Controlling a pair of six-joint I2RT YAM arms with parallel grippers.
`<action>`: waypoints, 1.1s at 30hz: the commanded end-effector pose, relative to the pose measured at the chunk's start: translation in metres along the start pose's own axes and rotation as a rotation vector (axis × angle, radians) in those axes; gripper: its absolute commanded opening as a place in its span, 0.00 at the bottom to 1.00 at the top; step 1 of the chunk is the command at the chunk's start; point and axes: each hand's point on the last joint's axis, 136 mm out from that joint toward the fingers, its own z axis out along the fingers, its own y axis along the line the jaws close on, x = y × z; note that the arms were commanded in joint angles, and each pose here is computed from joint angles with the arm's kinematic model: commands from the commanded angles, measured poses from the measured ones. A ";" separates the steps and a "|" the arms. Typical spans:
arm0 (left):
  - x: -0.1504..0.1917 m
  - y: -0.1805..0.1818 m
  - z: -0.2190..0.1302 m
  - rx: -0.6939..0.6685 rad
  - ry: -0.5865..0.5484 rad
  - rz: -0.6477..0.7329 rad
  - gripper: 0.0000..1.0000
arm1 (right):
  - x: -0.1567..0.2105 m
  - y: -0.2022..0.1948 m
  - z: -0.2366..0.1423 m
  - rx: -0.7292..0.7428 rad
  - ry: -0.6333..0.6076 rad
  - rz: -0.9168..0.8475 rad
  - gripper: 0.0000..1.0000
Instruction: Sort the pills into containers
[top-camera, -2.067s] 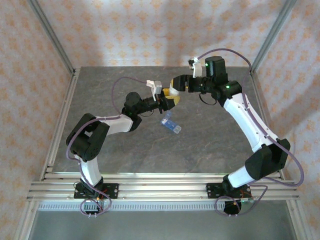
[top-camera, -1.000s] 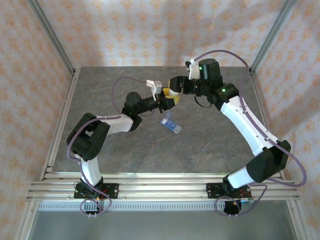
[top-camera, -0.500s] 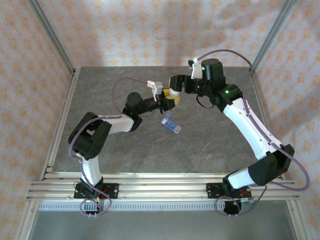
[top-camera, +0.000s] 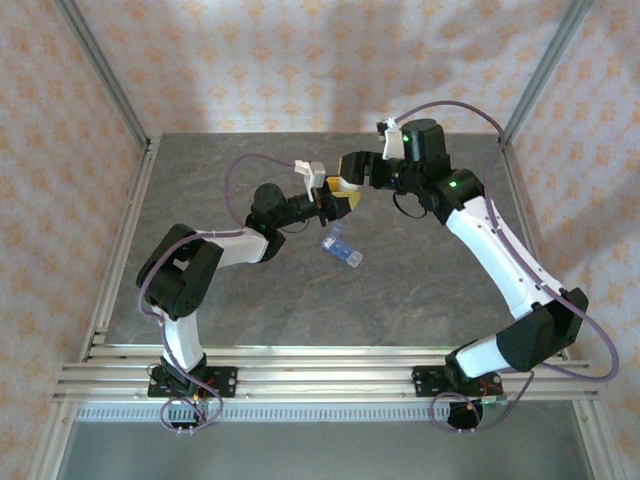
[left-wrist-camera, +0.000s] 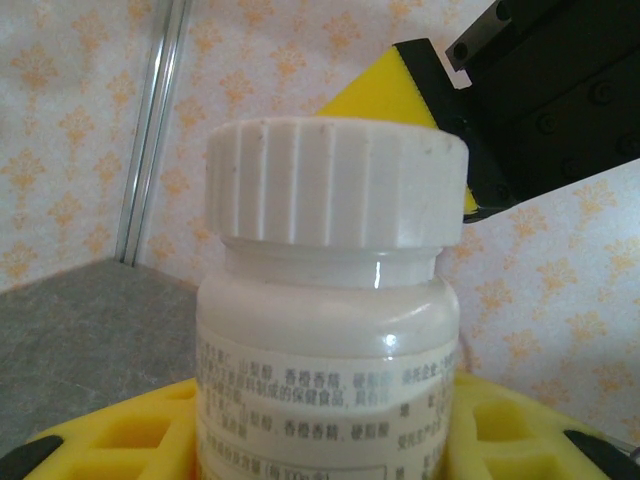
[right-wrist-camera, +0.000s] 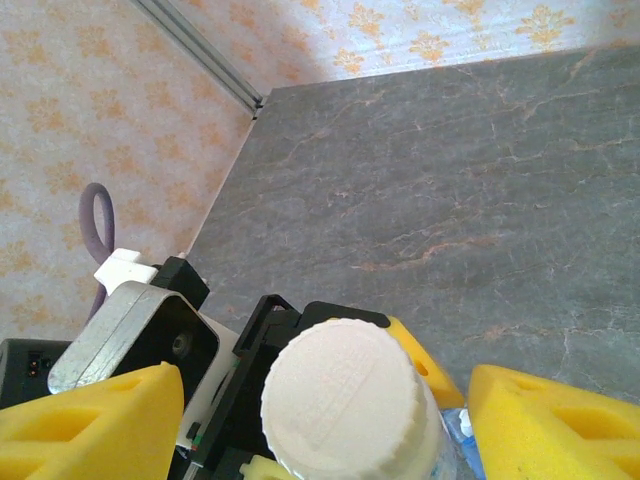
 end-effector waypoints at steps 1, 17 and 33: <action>-0.022 -0.002 0.002 0.015 -0.061 0.069 0.00 | -0.002 0.004 -0.006 -0.002 -0.019 0.007 0.75; -0.021 -0.001 0.003 0.014 -0.059 0.068 0.00 | 0.001 0.016 -0.006 -0.035 -0.011 0.002 0.73; -0.019 0.000 0.004 0.014 -0.057 0.066 0.00 | 0.006 0.018 -0.012 -0.030 -0.010 -0.008 0.72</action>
